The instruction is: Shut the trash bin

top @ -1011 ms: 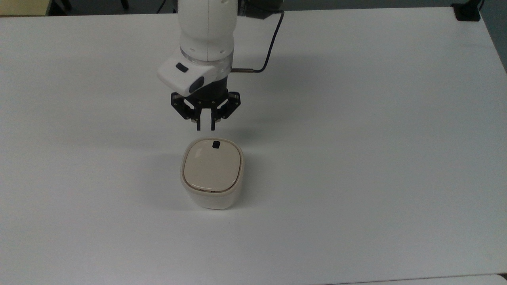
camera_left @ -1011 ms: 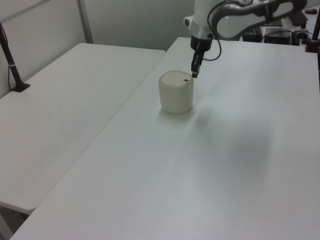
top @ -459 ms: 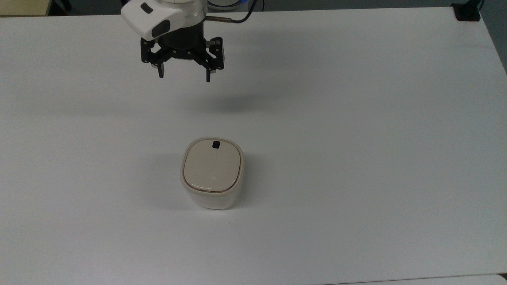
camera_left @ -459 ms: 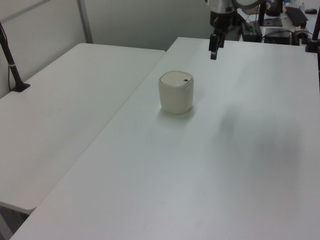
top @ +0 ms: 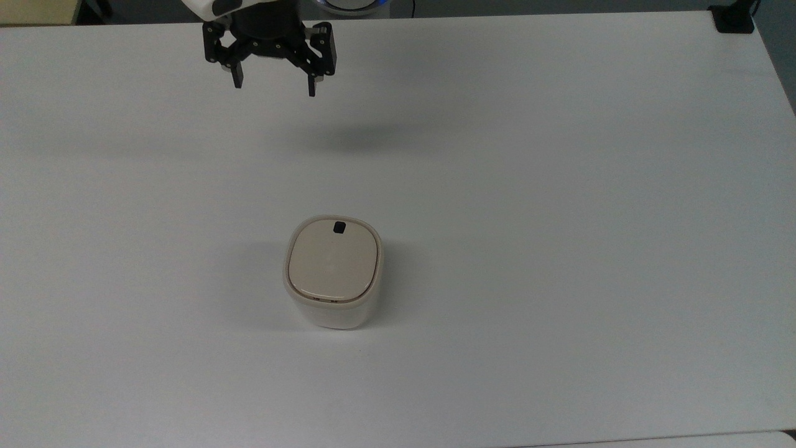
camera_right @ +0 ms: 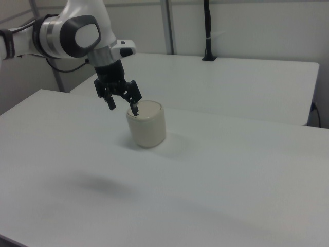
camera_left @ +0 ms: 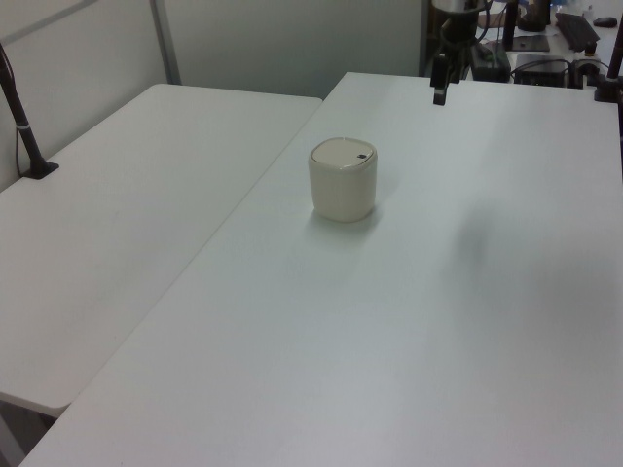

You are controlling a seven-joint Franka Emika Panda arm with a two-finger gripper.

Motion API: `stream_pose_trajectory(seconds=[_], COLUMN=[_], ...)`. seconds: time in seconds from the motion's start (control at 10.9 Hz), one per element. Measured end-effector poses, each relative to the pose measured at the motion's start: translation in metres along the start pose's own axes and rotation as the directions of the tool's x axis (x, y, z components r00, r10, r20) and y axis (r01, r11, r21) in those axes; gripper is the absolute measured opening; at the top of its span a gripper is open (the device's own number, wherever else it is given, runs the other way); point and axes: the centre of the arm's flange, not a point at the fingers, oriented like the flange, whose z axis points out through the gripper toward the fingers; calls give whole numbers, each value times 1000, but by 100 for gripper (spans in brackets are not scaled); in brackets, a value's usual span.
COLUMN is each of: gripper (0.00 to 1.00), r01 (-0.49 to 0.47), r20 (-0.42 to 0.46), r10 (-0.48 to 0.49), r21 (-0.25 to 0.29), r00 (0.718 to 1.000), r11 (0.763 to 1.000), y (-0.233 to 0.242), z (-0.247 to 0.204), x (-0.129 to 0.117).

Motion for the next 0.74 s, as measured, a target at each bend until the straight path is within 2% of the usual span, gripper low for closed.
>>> stream_pose_trajectory(seconds=[0.28,0.55,0.74], gripper=[100,100,100], r01=[-24,-52,-56], r20=[18,15,44], r10=[23,50,50], r21=[12,118,160], r00=[1000,999,998], r11=[1000,992,985], y=[12,5,0], z=[-11,-23,-34], x=[-16,-22,-32])
